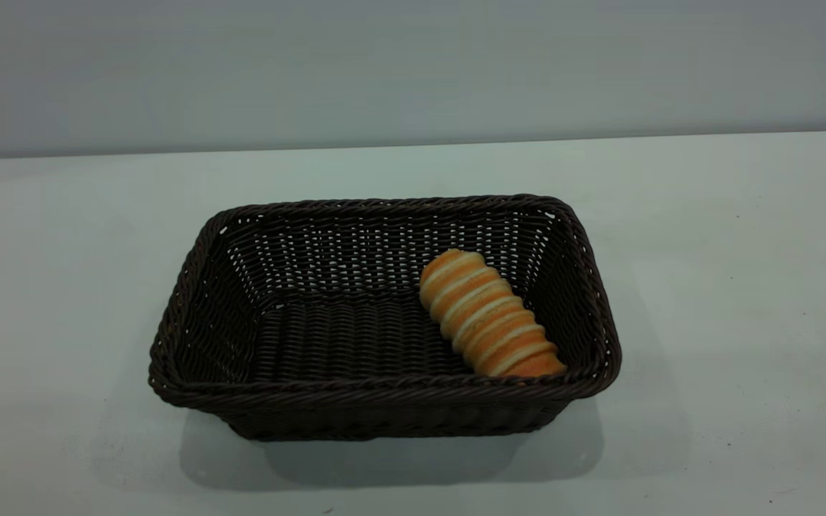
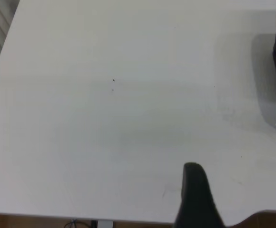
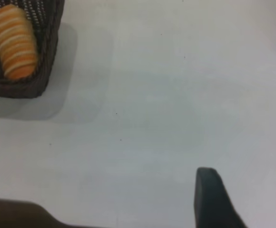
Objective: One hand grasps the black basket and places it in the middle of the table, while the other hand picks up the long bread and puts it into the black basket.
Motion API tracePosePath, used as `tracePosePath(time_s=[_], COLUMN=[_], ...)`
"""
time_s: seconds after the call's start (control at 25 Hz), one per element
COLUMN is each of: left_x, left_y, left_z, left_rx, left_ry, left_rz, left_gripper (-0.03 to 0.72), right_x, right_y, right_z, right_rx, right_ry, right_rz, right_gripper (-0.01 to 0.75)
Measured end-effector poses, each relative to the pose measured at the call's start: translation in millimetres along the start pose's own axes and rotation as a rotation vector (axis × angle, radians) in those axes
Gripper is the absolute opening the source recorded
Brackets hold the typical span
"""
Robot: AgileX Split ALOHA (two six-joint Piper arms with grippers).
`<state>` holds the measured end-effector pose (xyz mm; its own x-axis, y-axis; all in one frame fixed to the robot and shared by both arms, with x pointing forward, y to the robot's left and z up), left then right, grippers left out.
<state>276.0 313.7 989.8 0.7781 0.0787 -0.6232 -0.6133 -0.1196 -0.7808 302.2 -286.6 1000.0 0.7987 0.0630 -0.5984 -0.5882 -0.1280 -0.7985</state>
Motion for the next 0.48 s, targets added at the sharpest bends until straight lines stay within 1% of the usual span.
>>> tracePosePath(time_s=[0.48], left_x=[0.1], left_y=[0.0], left_z=[-0.4], left_rx=[0.007], left_ry=[0.007], left_rz=[0.000], left_gripper=[0.552], right_x=[-0.1], right_y=[0.0], right_z=[1.3], right_rx=[-0.012], right_ry=[-0.016], right_rz=[-0.001], right_gripper=[0.334])
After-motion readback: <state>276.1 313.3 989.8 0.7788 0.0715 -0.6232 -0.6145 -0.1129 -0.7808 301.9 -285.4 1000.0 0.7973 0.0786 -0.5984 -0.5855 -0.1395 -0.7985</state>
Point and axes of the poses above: a point on each arm's last joint axis where the gripper is mounted, x pointing out along that axis toward the gripper, z along the wrist's bending axis when the last joint is at zero, y = z × x, the point moved 7 cm from there along x, pointing out along that axis toward the gripper, and after that the axes turned 4 degrees about -x, right-handed, at the moved point
